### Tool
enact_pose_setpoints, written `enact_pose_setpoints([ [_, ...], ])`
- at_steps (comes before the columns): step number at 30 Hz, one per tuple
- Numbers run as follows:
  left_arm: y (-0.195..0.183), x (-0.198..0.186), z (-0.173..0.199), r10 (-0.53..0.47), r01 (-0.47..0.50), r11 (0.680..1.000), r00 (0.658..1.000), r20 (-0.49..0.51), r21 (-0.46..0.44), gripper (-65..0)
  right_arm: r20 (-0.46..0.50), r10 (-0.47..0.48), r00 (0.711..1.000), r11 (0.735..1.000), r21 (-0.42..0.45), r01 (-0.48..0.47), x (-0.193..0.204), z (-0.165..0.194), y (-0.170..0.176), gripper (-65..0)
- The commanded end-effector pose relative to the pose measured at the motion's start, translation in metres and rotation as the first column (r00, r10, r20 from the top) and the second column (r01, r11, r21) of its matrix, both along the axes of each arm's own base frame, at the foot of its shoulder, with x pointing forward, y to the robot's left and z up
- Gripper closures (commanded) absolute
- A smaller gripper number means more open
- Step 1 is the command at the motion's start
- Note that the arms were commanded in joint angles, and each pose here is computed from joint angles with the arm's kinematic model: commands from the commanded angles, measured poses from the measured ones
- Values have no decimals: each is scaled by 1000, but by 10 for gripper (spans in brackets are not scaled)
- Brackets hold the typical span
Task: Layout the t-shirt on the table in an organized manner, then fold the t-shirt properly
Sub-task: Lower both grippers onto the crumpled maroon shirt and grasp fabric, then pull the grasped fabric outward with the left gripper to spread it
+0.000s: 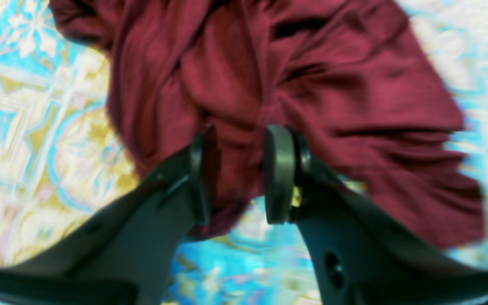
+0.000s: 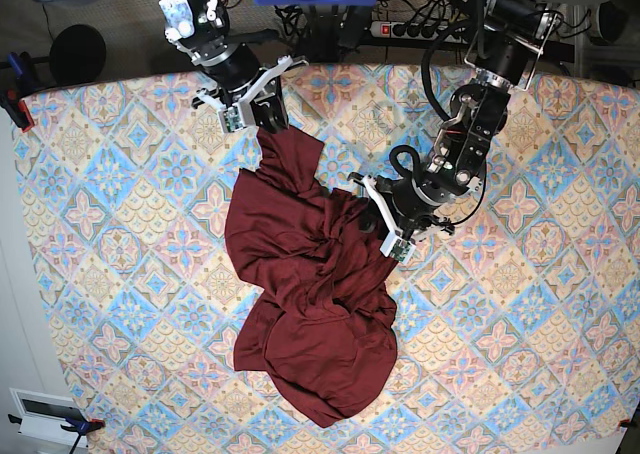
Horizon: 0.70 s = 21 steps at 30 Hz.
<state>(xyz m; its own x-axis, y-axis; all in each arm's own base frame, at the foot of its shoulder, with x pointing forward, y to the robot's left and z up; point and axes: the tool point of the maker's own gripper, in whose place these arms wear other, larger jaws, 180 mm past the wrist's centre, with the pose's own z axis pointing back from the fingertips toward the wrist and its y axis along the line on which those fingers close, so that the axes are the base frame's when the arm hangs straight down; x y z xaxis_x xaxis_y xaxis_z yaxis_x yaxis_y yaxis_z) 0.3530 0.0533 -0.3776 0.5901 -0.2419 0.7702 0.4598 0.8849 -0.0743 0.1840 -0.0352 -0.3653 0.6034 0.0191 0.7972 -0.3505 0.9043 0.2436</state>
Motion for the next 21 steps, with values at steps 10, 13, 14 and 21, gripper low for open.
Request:
enact_pose_setpoints([
  [10,-41,15,-6,-75,75,997,997,16,26,-173,36,0,999,1000,19,-1,4,9,2,-77],
  [13,-39,23,4,-61,60,998,997,40,15,-30,36,0,999,1000,19,-1,4,9,2,-77],
  [14,-30,30,13,-33,33,999,997,65,7,0,36,0,999,1000,19,-1,4,9,2,-77],
  [21,57,43,77,219,-199,973,954,205,-114,0,46,-1,999,1000,14,0,8,11,0,-77],
])
